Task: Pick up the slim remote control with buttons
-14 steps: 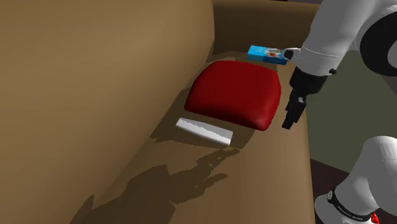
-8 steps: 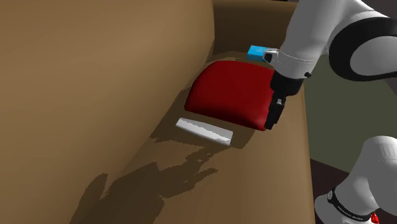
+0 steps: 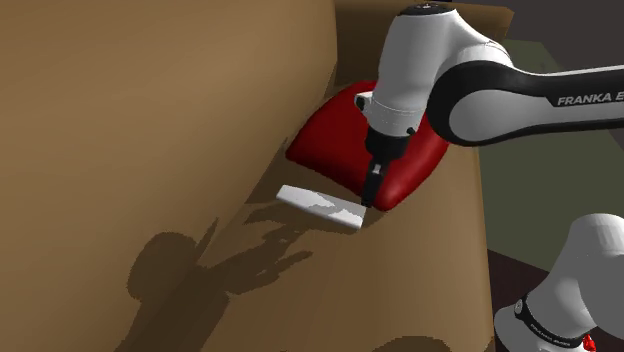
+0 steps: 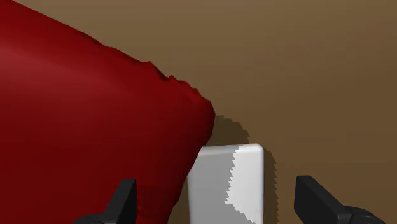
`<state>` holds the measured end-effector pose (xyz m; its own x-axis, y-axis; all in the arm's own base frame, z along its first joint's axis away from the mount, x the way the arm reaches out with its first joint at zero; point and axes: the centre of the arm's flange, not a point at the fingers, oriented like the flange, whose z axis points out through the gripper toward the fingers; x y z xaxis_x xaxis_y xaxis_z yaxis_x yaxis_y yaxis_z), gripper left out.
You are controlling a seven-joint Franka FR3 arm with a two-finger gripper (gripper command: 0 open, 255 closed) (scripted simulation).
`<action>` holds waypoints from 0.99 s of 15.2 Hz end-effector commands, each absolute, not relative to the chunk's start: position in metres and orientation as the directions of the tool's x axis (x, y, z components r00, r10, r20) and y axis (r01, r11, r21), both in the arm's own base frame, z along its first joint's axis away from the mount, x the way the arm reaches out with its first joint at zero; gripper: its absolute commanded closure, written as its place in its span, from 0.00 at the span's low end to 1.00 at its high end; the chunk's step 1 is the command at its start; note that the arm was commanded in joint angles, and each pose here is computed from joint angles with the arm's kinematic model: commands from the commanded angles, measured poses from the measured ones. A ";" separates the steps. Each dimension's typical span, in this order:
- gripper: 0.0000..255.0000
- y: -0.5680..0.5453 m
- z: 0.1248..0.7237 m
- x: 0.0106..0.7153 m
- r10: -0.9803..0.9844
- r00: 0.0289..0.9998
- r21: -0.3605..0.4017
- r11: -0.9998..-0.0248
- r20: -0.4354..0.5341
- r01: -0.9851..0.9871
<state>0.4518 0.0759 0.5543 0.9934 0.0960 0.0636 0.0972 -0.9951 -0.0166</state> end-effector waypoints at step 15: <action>0.00 0.110 0.488 0.538 0.144 0.987 0.018 -0.990 0.073 0.143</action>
